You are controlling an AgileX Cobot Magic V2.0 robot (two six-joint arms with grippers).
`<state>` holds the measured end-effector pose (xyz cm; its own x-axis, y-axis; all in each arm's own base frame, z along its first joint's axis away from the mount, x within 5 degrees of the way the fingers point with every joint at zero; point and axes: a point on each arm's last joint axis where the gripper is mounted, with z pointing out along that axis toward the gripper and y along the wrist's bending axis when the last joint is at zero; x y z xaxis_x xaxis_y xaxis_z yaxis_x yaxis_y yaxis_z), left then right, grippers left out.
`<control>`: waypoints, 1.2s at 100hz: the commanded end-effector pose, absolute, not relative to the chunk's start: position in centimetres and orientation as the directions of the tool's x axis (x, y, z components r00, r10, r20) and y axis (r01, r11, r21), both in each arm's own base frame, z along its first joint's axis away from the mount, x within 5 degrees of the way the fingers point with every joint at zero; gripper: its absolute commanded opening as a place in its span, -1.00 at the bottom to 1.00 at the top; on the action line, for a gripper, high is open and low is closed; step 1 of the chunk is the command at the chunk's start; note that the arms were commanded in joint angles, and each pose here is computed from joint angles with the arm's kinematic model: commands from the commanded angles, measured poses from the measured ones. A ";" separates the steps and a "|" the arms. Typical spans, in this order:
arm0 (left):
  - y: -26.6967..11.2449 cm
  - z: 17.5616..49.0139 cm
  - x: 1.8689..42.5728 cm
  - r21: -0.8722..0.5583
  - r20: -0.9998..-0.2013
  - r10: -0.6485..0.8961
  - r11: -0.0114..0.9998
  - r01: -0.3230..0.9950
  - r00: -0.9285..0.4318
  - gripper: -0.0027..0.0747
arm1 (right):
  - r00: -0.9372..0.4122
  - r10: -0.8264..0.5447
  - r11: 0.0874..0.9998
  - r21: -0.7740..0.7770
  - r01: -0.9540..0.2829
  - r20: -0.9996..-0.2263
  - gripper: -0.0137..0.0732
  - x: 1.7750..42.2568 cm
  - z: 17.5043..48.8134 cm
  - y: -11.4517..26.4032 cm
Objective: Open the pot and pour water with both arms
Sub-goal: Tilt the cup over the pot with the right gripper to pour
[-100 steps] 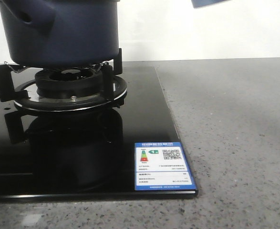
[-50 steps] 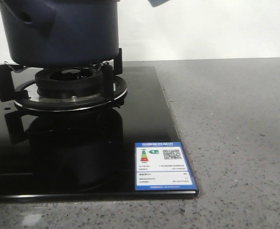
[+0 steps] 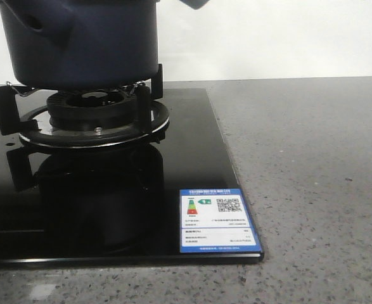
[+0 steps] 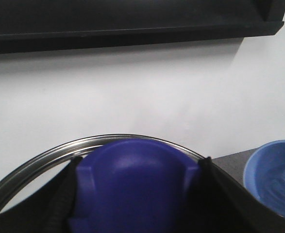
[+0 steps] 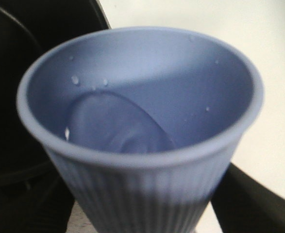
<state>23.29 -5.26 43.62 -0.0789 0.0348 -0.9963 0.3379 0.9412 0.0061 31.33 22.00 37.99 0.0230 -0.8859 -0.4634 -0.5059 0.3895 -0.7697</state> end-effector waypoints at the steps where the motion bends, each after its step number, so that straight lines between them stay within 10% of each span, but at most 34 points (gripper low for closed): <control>1: -4.6 46.2 22.4 -0.001 -0.999 -0.015 0.959 0.282 0.046 0.00 | 0.137 -0.893 0.353 -0.855 -0.380 -0.429 0.18 30.8 41.6 21.5; 120: -4.6 46.2 22.3 -0.001 -0.999 -0.014 0.959 0.285 0.043 0.00 | 0.253 -0.963 -0.095 -0.995 0.005 0.093 0.18 31.8 43.4 21.7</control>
